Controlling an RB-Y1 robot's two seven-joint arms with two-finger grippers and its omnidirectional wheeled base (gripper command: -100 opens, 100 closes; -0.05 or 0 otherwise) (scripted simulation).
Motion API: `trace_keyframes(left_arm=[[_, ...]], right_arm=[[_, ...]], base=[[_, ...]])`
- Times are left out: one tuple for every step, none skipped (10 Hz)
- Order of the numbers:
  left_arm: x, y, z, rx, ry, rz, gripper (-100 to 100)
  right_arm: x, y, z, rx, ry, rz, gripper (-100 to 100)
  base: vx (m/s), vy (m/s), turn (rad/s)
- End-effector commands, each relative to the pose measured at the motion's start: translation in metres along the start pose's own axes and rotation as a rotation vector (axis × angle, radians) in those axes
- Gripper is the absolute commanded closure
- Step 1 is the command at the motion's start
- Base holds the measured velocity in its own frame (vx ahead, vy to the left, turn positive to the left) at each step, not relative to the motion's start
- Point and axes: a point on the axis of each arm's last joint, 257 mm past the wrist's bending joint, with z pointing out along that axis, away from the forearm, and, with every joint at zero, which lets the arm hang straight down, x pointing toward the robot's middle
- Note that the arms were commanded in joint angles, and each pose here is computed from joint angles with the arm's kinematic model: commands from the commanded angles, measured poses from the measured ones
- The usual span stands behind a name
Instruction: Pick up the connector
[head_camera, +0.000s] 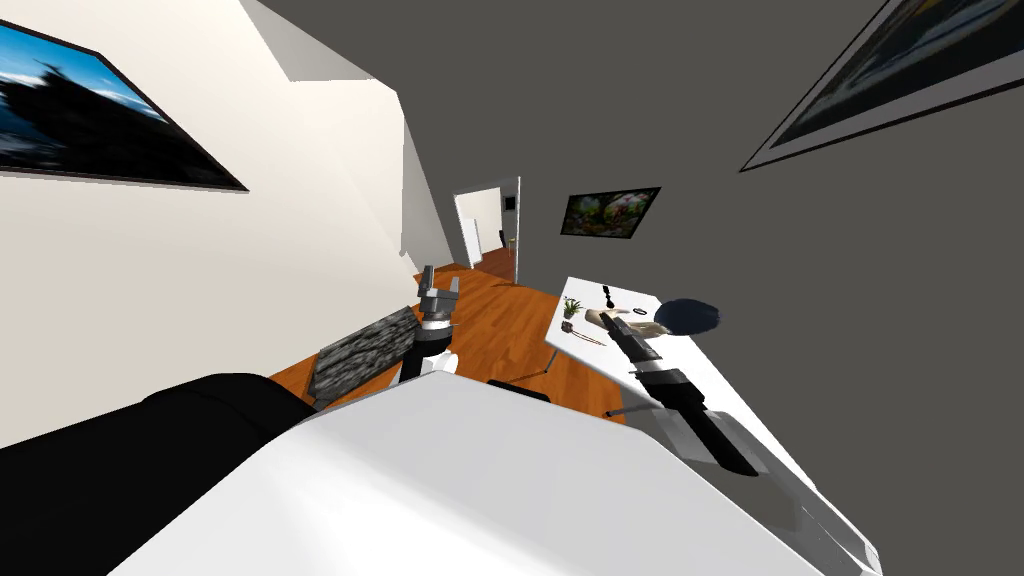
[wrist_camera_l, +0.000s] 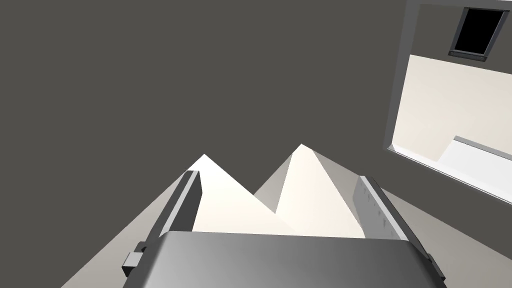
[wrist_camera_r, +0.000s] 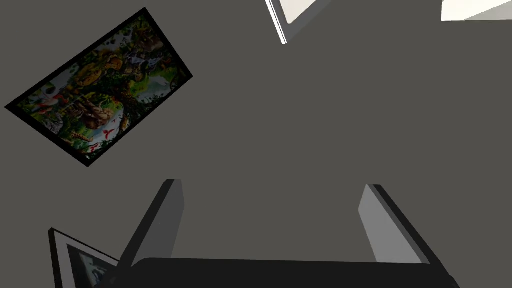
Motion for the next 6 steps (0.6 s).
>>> trace_keyframes(left_arm=[[0.000, 0.000, 0.000, 0.000, 0.000, 0.000, 0], [0.000, 0.000, 0.000, 0.000, 0.000, 0.000, 0], [0.000, 0.000, 0.000, 0.000, 0.000, 0.000, 0], [0.000, 0.000, 0.000, 0.000, 0.000, 0.000, 0], [0.000, 0.000, 0.000, 0.000, 0.000, 0.000, 0], [0.000, 0.000, 0.000, 0.000, 0.000, 0.000, 0]], right_arm=[[0.009, -0.016, -0.003, 0.015, 0.060, -0.103, -100], [0.009, -0.016, -0.003, 0.012, 0.067, -0.112, -100], [0.015, -0.029, -0.006, 0.022, 0.112, -0.186, -100], [0.021, -0.043, -0.010, 0.037, 0.157, -0.258, -100], [0.026, -0.056, -0.015, 0.048, 0.205, -0.335, -100], [0.033, -0.075, -0.024, 0.070, 0.256, -0.408, -100]], base=[[0.067, 0.094, 0.212], [0.057, 0.067, 0.067], [0.049, 0.072, 0.102], [0.066, 0.100, 0.195], [0.087, 0.125, 0.182], [0.073, 0.131, 0.136]])
